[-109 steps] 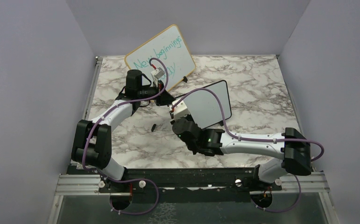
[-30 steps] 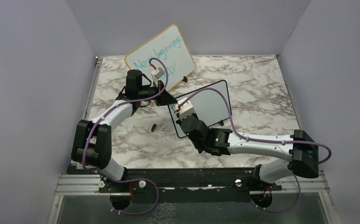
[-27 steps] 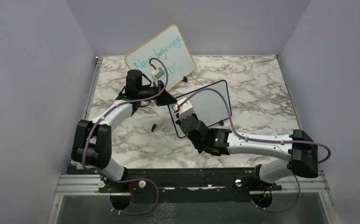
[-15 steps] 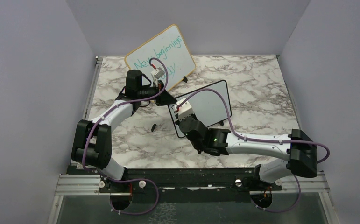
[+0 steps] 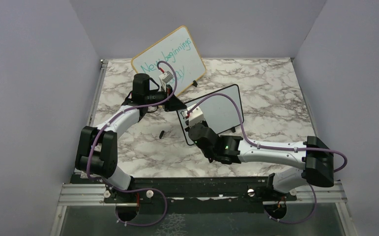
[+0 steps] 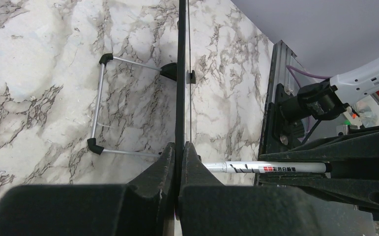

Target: Write a sentence on the whiteboard

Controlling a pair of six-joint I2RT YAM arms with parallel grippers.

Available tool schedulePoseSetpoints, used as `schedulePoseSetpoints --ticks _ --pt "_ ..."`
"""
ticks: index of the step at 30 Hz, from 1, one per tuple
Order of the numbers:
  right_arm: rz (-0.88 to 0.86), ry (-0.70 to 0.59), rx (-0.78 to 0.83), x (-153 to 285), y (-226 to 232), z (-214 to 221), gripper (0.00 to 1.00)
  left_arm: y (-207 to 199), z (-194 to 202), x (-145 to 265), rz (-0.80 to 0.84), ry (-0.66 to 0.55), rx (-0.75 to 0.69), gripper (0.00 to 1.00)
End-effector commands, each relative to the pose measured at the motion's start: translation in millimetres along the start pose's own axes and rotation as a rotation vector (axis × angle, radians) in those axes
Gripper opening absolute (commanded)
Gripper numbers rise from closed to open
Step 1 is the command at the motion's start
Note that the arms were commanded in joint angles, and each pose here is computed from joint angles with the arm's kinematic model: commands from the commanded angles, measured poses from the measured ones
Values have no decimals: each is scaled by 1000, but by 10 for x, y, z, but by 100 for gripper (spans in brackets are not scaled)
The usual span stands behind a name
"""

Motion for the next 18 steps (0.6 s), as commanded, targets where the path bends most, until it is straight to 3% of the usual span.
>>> schedulePoseSetpoints --ticks 1,18 --pt "13 49 3 18 -67 81 0 -28 72 -7 17 12 16 0" --pt "-13 77 3 40 -47 118 0 -23 75 -9 14 13 19 0"
Point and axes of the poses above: each gripper's point midway between its finger pads, its own x axis back along the fingers, its own y axis along the line the jaws close on, z = x × y, the point moved 5 cm from there along x, back along the fingers, and after that the axes turned 13 degrees about -x, right-handed, at the moved point
